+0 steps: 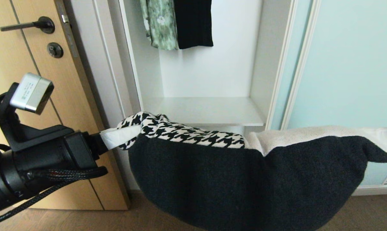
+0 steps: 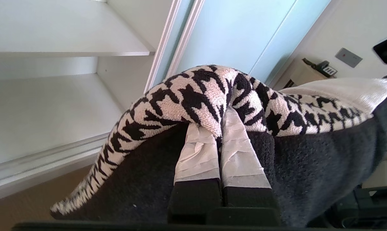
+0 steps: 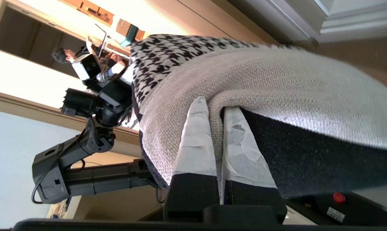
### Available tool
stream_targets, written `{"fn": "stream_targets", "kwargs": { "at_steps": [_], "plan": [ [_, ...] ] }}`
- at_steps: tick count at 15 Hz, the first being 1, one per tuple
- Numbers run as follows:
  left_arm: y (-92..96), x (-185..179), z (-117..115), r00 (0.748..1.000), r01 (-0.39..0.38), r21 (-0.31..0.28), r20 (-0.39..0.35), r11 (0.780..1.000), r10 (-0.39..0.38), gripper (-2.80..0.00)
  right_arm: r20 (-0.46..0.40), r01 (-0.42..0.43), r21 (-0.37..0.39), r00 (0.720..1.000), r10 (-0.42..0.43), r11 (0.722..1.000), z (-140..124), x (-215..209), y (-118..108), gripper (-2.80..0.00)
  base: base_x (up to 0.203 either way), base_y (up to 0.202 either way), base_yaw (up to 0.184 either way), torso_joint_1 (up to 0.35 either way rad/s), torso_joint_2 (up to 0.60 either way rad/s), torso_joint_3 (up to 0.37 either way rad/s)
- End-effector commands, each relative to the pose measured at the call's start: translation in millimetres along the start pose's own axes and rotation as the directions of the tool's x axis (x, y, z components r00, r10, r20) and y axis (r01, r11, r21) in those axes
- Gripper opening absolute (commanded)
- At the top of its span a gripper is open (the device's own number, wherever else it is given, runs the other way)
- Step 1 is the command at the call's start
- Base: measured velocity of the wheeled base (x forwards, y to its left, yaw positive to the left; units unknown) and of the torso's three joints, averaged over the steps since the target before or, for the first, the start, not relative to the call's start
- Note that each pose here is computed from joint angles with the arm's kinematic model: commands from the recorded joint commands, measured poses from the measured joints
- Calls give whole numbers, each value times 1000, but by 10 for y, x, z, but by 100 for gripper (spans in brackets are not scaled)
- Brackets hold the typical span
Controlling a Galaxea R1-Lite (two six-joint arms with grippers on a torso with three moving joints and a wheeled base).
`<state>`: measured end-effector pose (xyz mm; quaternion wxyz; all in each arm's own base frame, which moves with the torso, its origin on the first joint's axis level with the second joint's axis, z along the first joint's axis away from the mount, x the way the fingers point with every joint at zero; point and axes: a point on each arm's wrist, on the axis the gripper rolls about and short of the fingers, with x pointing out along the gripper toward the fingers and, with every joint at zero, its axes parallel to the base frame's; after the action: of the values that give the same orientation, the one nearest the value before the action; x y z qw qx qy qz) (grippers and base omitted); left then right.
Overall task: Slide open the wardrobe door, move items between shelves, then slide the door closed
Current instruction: Place the pillow on the higher shelf
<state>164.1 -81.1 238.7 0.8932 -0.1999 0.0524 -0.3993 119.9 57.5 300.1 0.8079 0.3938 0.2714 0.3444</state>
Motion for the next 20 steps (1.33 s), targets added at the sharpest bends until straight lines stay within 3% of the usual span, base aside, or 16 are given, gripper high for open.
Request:
{"fn": "stream_targets", "kwargs": {
  "at_steps": [1,20],
  "plan": [
    [8,10,-10,1000,1,-6,-4,1000,-1,-280,-17,-32,-11,999,32,999,5,56,45,-280,160,0,-4,-2,0,7],
    [21,25,-21,1000,-1,-7,-11,1000,1,-280,-31,-19,1,999,19,1000,-8,102,-2,-280,196,0,1,2,2,2]
  ]
}}
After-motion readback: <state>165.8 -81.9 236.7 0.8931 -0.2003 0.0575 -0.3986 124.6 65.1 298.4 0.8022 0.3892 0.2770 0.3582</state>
